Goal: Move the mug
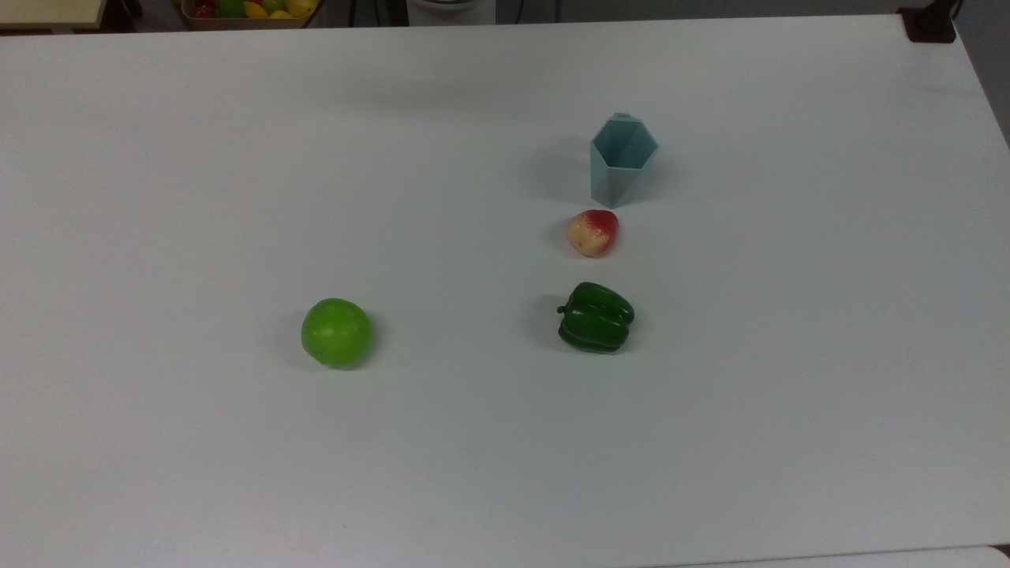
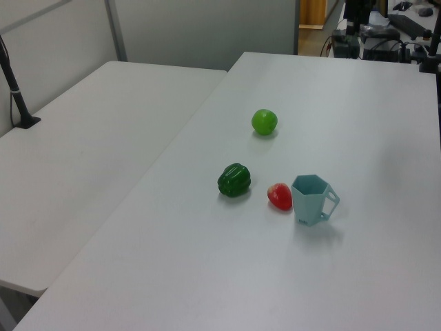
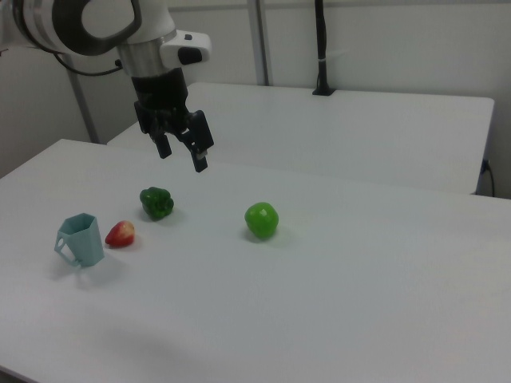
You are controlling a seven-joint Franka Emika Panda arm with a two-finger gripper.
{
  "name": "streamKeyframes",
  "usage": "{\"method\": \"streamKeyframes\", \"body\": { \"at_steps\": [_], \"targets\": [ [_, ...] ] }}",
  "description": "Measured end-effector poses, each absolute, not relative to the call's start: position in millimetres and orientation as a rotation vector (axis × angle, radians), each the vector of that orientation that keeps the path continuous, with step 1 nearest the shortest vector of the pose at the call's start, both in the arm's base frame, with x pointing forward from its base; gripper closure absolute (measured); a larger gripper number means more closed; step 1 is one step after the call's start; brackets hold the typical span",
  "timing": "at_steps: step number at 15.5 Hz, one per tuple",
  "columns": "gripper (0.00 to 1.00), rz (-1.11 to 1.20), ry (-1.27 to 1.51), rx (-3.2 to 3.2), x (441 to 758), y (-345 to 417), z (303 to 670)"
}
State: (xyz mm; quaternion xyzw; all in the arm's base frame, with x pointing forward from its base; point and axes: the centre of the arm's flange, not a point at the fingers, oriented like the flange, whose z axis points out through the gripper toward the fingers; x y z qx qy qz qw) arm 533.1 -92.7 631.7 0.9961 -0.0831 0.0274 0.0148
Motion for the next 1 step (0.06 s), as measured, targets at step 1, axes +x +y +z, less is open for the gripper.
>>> {"method": "streamKeyframes", "body": {
  "at_steps": [1],
  "targets": [
    [0.00, 0.084, -0.261, 3.100, 533.3, -93.9, 631.2]
  ]
}}
